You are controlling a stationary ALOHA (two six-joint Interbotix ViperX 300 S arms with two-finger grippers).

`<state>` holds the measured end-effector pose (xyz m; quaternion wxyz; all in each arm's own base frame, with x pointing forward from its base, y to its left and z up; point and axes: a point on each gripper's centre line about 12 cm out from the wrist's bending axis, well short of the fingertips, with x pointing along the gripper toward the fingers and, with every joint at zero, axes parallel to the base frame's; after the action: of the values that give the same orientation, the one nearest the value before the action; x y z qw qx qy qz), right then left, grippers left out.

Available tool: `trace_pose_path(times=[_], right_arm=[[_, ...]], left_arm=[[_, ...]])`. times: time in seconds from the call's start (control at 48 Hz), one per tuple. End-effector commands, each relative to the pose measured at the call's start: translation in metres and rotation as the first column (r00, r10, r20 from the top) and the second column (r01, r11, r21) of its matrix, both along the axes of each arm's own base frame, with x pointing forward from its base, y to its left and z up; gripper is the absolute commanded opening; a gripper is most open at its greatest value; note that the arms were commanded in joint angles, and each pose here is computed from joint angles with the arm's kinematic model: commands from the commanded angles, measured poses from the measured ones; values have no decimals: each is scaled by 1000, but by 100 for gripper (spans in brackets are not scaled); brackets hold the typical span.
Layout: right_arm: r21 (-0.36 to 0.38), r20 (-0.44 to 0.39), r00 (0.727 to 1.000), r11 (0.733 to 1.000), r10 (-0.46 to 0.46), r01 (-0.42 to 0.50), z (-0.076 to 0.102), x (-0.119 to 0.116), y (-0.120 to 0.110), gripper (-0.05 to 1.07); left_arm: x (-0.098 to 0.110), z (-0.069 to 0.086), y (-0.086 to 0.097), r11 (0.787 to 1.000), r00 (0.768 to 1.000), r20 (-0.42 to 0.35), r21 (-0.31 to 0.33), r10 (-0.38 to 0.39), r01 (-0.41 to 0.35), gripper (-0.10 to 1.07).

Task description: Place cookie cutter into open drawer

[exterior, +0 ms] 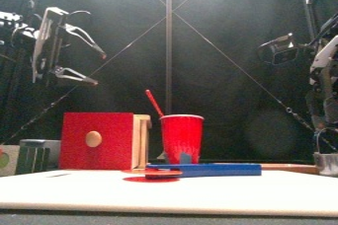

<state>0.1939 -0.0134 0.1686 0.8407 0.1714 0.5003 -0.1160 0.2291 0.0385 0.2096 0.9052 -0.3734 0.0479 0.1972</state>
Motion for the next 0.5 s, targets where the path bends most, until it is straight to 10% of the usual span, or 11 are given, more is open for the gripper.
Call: trace_pose_path(times=[0.0,0.479], right_arm=[[7,30,1000,1000,-9,8,8,5,0,90],[-9,-11,1000,1000,-5,5,-4,2,-3,74]], left_arm=[[1,2,1,1000,1000,6,2,4,-4,96],[1,2,3,1000,1000,6,2,15,-15,96]])
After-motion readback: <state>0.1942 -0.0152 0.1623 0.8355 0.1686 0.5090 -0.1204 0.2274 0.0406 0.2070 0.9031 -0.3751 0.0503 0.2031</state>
